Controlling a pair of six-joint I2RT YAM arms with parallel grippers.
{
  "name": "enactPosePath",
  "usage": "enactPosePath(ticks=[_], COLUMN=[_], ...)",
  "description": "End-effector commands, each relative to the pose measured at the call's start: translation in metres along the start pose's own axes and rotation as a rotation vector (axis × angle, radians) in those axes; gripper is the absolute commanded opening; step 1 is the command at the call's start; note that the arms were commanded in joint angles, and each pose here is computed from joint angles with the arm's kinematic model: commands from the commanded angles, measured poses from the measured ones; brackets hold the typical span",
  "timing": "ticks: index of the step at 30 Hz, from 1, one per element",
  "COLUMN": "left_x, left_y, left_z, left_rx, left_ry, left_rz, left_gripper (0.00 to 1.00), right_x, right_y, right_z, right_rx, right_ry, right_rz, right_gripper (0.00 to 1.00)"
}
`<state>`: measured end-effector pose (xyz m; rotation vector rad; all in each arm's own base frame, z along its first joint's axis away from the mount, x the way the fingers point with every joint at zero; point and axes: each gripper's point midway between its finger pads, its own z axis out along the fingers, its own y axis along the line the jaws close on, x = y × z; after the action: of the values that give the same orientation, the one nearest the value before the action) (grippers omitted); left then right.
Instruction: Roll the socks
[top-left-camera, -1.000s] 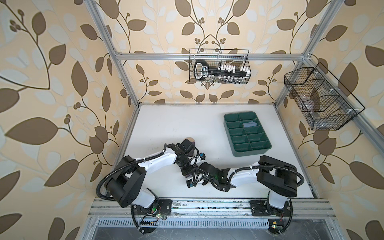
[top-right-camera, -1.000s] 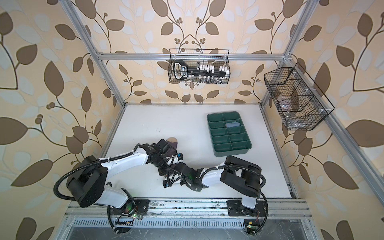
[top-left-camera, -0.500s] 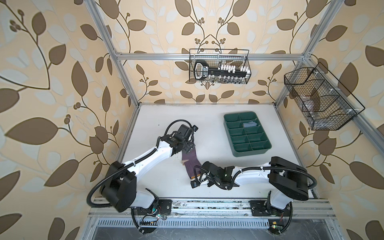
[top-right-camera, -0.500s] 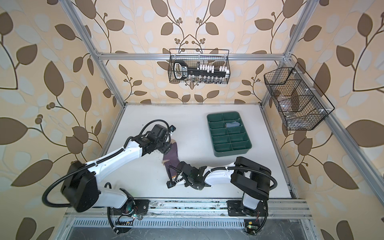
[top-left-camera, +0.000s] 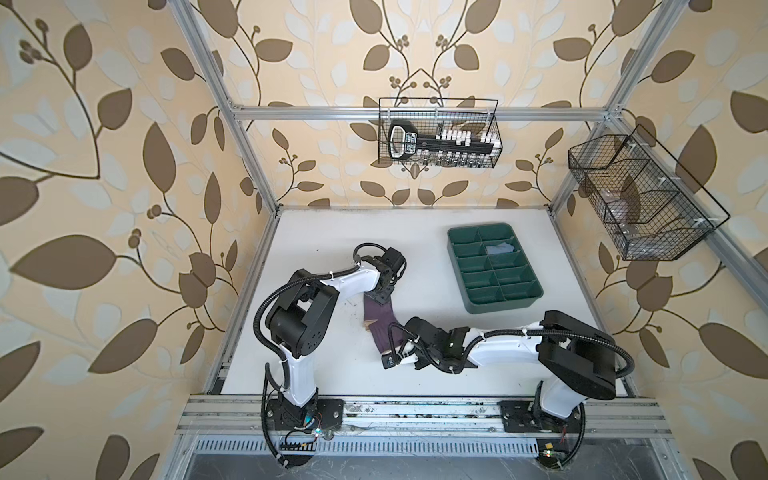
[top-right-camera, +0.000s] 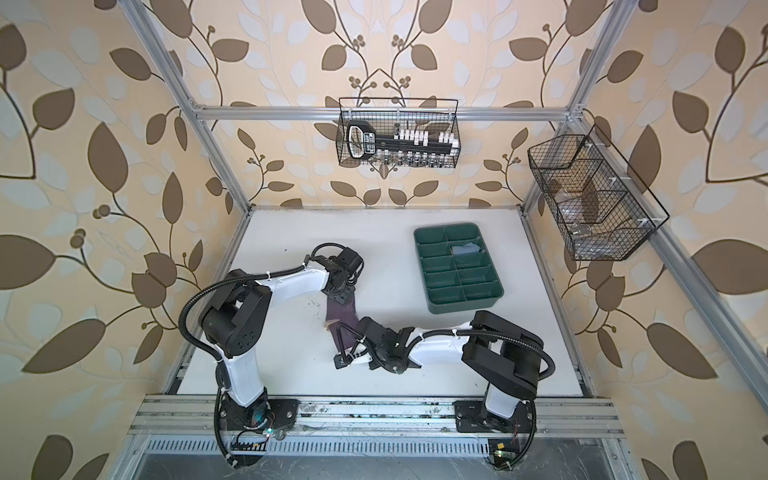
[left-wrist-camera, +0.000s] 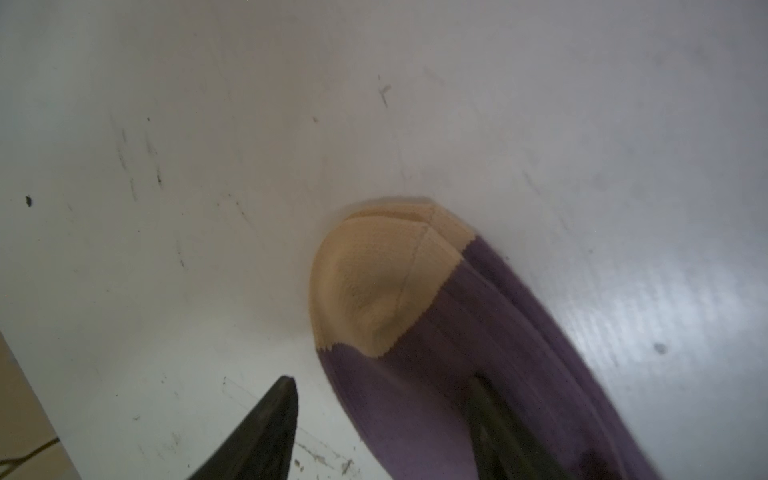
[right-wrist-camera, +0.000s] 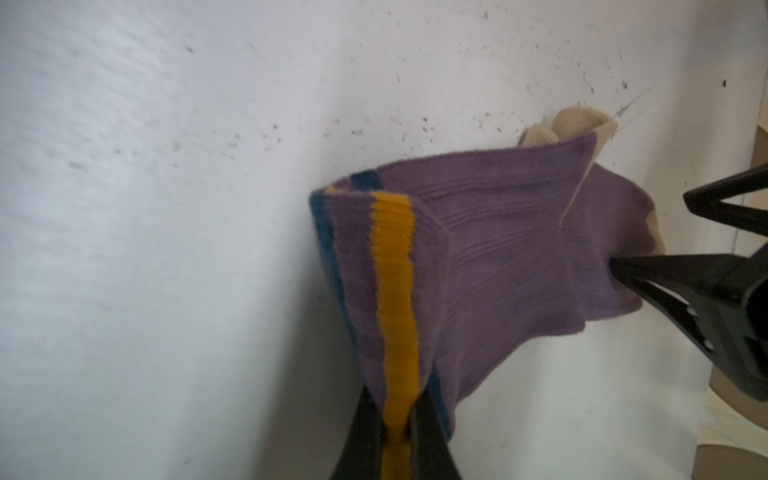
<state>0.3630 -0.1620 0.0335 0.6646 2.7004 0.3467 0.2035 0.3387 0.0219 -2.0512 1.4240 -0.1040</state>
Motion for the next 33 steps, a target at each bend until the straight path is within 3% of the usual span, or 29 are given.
enactPosePath(ticks=[1,12,19,28,33], left_x=[-0.014,-0.084,-0.102,-0.101,-0.123], left_y=[-0.009,-0.057,-0.088,-0.083,-0.043], left_z=[0.007,0.023,0.011,-0.033,-0.088], left_rx=[0.025,0.146,0.236,0.305,0.218], left_ry=[0.001,-0.068,-0.120,-0.233,-0.392], left_rz=[-0.081,-0.082,-0.061,-0.014,-0.017], left_gripper=[0.65,0.64,0.64,0.68,0.72], right_x=[0.019,0.042,0.057,0.064,0.064], right_y=[0.014,0.013,0.013,0.029,0.035], right_z=[0.001,-0.009,-0.020,-0.024,-0.027], right_rx=[-0.078,-0.132,-0.197,-0.359,-0.427], right_ry=[0.066,0.146,0.192,0.227,0.232], right_rz=[0.046,0.191,0.277,0.356,0.389], right_gripper=[0.00,0.00,0.00,0.00,0.00])
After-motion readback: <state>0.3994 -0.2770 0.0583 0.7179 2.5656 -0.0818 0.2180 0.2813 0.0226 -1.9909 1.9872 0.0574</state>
